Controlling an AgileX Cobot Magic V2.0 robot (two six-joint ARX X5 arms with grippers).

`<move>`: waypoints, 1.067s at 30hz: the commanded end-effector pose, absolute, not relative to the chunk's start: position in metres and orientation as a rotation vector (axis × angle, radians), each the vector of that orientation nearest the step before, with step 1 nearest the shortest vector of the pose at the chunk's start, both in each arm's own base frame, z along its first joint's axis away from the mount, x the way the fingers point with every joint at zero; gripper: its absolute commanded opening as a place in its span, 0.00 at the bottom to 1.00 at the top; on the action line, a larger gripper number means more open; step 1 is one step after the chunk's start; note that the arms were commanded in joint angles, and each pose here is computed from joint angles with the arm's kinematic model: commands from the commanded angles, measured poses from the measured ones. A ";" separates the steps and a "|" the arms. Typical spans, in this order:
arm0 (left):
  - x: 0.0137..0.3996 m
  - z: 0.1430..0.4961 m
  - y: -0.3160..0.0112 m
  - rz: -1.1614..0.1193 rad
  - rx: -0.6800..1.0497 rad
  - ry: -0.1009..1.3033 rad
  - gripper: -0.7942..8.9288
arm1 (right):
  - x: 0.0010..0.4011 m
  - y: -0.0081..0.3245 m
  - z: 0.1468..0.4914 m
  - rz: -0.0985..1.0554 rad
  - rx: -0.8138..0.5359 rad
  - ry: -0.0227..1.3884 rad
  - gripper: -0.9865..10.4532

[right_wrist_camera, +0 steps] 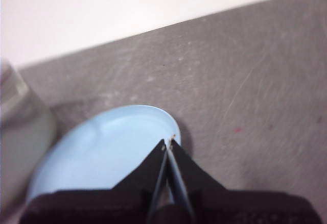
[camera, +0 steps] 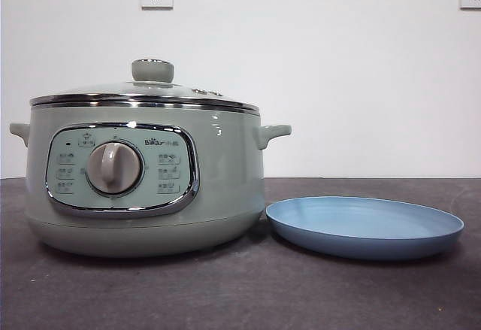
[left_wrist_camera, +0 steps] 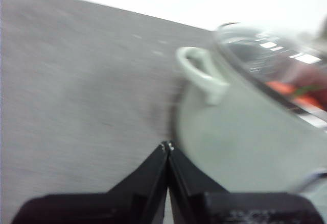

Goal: Take the pumpkin out from the steamer,put the pumpkin in the blue plate,close the lid

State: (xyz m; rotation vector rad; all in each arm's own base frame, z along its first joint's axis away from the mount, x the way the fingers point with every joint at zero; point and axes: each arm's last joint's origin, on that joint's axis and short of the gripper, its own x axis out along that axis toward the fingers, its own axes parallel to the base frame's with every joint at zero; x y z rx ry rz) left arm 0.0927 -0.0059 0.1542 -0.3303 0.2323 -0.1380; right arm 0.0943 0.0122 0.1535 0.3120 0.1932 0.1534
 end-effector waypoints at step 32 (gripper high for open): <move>0.102 0.233 -0.011 -0.299 -0.442 0.318 0.07 | 0.094 0.013 0.219 0.156 0.573 0.231 0.07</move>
